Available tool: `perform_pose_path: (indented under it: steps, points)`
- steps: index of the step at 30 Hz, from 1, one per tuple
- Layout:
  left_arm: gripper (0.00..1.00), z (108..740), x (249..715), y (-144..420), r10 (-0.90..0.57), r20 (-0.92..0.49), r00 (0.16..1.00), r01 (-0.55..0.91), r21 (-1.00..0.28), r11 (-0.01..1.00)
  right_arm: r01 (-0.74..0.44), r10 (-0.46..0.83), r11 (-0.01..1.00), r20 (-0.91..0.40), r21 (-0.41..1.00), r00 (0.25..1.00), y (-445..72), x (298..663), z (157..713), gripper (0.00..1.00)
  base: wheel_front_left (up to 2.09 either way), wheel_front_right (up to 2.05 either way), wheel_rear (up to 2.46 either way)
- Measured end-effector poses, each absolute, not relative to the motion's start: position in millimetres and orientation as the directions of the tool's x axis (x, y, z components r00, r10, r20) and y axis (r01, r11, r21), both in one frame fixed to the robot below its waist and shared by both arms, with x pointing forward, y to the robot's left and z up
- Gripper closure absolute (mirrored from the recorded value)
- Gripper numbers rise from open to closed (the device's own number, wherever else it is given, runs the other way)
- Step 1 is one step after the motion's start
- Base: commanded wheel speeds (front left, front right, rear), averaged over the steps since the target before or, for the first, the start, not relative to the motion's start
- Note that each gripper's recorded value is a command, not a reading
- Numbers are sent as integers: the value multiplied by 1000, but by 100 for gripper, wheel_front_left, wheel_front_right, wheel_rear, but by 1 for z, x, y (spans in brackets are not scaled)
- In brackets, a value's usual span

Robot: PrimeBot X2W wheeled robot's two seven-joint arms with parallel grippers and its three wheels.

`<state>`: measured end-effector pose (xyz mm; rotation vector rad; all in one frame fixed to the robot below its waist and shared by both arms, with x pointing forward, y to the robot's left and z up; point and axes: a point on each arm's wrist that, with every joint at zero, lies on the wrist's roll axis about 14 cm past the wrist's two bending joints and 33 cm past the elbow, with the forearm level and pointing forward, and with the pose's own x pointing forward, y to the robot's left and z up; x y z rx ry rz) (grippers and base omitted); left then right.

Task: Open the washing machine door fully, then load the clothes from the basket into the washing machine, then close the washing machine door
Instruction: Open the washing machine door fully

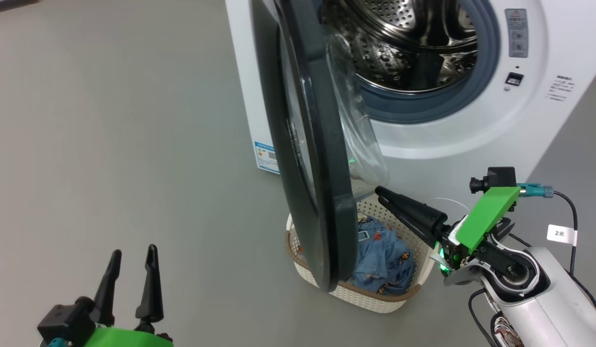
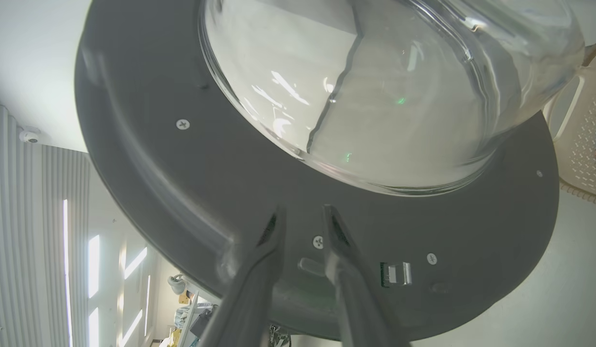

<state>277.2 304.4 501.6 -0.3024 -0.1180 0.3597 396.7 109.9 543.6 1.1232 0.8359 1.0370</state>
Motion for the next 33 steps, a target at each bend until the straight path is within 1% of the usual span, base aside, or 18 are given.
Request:
perform_pose_path:
  steps: [2, 3, 6, 7, 11, 17, 27, 33]
  points:
    - [0, 502, 284, 298, 340, 64, 938, -305, -313, 900, -246, 932, 118, -22, 962, 361, 99, 401, 546, 0, 0, 0, 0]
    - [0, 502, 284, 298, 340, 64, 938, -305, -313, 900, -246, 932, 118, -22, 962, 361, 99, 401, 546, 0, 0, 0, 0]
    - [0, 504, 292, 292, 313, 68, 947, -278, -312, 909, -261, 913, 131, -14, 956, 407, 87, 404, 549, 0, 0, 0, 0]
    - [0, 504, 297, 287, 293, 71, 953, -258, -310, 915, -273, 897, 150, -15, 950, 442, 77, 407, 550, 0, 0, 0, 0]
    - [0, 506, 310, 276, 249, 75, 965, -215, -311, 926, -314, 853, 215, -21, 925, 522, 54, 414, 552, 0, 0, 0, 0]
    - [0, 508, 328, 256, 180, 84, 980, -146, -310, 940, -367, 769, 278, 23, 888, 639, 23, 424, 565, 0, 0, 0, 0]
    - [0, 509, 355, 224, 72, 87, 994, -42, -308, 951, -390, 598, 461, 46, 797, 801, -41, 431, 564, 0, 0, 0, 0]
    - [0, 508, 367, 209, 25, 87, 996, 3, -309, 951, -394, 492, 569, 85, 722, 866, -73, 430, 563, 0, 0, 0, 0]
